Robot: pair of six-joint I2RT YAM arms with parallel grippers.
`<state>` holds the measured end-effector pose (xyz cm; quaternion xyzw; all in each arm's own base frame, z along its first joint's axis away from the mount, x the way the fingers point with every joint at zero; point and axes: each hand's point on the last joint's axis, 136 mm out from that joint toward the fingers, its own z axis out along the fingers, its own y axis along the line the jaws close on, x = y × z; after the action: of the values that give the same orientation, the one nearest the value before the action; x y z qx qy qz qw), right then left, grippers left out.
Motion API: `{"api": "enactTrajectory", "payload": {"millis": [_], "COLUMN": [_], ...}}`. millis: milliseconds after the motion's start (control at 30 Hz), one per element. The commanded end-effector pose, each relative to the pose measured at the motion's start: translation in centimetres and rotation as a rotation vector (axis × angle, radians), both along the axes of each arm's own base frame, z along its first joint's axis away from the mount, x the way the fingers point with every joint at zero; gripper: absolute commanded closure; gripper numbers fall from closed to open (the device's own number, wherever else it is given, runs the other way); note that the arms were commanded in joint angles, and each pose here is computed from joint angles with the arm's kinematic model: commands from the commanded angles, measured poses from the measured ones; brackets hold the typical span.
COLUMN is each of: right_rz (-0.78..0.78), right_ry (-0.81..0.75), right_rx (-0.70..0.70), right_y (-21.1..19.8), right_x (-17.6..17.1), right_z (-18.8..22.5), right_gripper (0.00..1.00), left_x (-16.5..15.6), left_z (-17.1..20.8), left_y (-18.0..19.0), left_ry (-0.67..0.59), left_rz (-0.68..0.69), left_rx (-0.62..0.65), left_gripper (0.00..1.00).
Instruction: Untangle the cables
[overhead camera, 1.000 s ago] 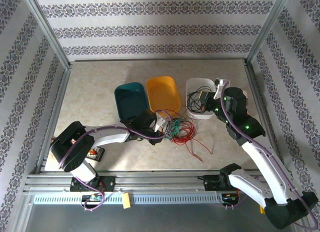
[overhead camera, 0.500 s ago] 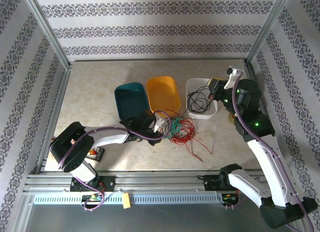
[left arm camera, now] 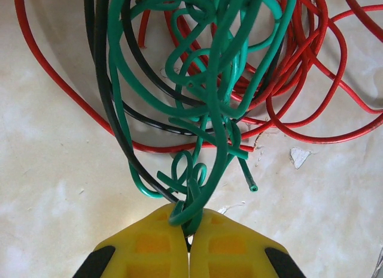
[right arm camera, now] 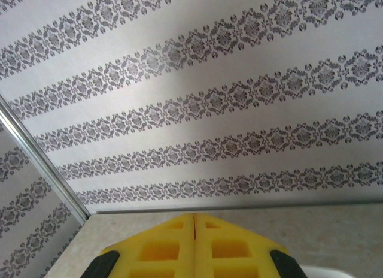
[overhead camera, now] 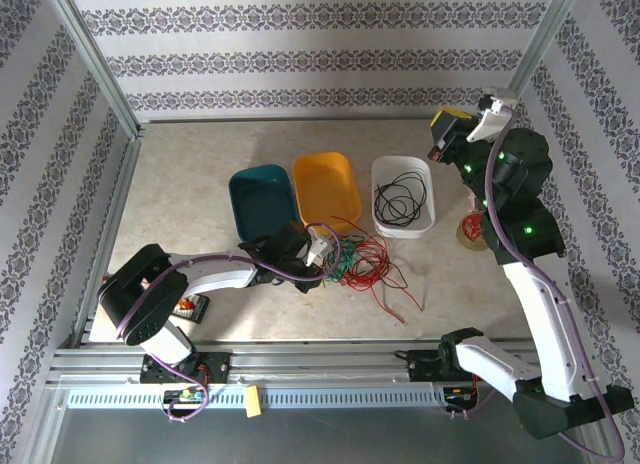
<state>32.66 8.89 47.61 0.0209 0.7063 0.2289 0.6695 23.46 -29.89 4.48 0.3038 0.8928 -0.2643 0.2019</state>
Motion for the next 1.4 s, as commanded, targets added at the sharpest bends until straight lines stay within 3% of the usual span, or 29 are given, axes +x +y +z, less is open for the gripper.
{"api": "enactTrajectory", "payload": {"millis": [0, 100, 200, 400, 500, 600, 967, 1033, 1100, 1167, 1367], "right_rz": [0.000, 0.036, 0.147, 0.470, 0.547, 0.504, 0.506, 0.491, 0.465, 0.434, 0.348], "right_ry": [-0.035, 0.055, 0.227, 0.562, 0.696, 0.773, 0.888, 0.889, 0.877, 0.853, 0.704], "right_rx": [-0.014, 0.002, -0.022, -0.175, -0.184, -0.224, -0.289, -0.301, -0.316, -0.327, -0.302], "right_y": [-0.1, 0.8, 3.9, 11.5, 12.9, 12.1, 12.1, 12.0, 11.7, 11.2, 9.5], "right_x": [0.4, 1.4, 1.4, -5.5, -8.4, -9.2, -9.4, -9.0, -8.6, -8.2, -7.3], "right_z": [1.3, -1.9, -8.6, -22.7, -27.5, -31.0, -36.6, -37.0, -36.8, -36.1, -31.4], "right_gripper": [1.00, 0.98, 0.89, 0.42, 0.37, 0.37, 0.40, 0.51, 0.78, 0.94, 0.99], "left_x": [-0.8, -0.8, -0.7, -0.7, -0.6, -0.7, -0.4, -0.3, -0.3, -0.3, -0.3], "left_z": [-1.5, -1.4, -1.3, -1.2, -1.2, -1.4, -1.4, -1.4, -1.3, -1.2, -1.5], "left_y": [1.7, 1.7, 1.6, 1.6, 1.5, 1.4, 1.0, 1.0, 1.1, 1.1, 1.2], "left_ry": [0.045, 0.042, 0.040, 0.033, 0.034, 0.045, 0.049, 0.047, 0.046, 0.047, 0.049], "left_rz": [0.024, 0.022, 0.016, 0.014, 0.012, 0.007, 0.002, 0.007, 0.008, 0.011, 0.015], "left_rx": [0.065, 0.064, 0.063, 0.061, 0.063, 0.063, 0.067, 0.068, 0.068, 0.068, 0.074], "left_gripper": [1.00, 1.00, 1.00, 1.00, 1.00, 1.00, 1.00, 1.00, 1.00, 1.00, 1.00]}}
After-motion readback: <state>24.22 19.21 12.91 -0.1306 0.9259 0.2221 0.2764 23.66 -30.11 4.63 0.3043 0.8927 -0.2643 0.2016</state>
